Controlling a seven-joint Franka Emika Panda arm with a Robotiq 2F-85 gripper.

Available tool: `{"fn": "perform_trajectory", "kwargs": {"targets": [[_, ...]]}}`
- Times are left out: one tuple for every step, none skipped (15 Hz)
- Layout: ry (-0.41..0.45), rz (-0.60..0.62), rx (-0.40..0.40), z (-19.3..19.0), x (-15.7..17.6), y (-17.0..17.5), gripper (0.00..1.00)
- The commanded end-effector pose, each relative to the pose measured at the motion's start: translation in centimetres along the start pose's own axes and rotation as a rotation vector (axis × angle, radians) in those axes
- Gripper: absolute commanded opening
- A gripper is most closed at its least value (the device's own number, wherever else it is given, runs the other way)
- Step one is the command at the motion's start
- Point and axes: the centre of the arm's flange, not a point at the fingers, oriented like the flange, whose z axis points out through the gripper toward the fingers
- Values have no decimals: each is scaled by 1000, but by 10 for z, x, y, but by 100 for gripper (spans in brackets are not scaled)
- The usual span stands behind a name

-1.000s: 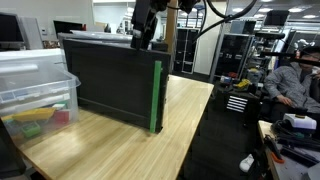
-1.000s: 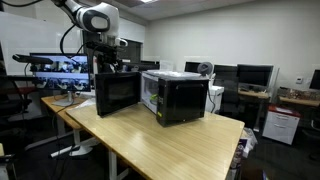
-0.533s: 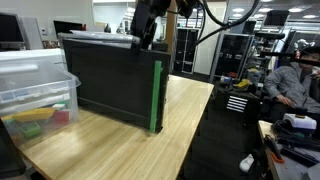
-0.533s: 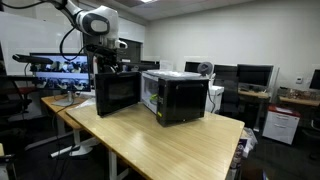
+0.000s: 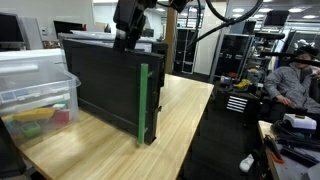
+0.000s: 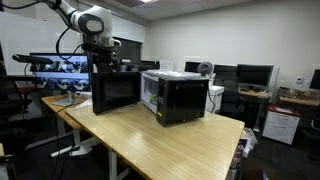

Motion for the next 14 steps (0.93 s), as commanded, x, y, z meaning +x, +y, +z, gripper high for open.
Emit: {"fn": "perform_trajectory", "kwargs": {"targets": [[20, -55, -11, -2, 6, -12, 100], [22, -65, -9, -1, 7, -14, 100], [19, -81, -5, 1, 8, -18, 100], [19, -92, -2, 0, 8, -20, 100], [22, -96, -8, -4, 7, -20, 100], [37, -89, -13, -10, 6, -19, 100], [56, -75, -7, -18, 7, -17, 100], [68, -71, -26, -23, 7, -15, 100], [83, -62, -31, -29, 7, -11, 100], [101, -34, -59, -39, 0, 0, 100], [107, -24, -63, -41, -3, 4, 100], [111, -11, -71, -43, -7, 10, 100], [98, 10, -84, -42, -20, 23, 100], [86, 8, -84, -40, -25, 28, 100]]}}
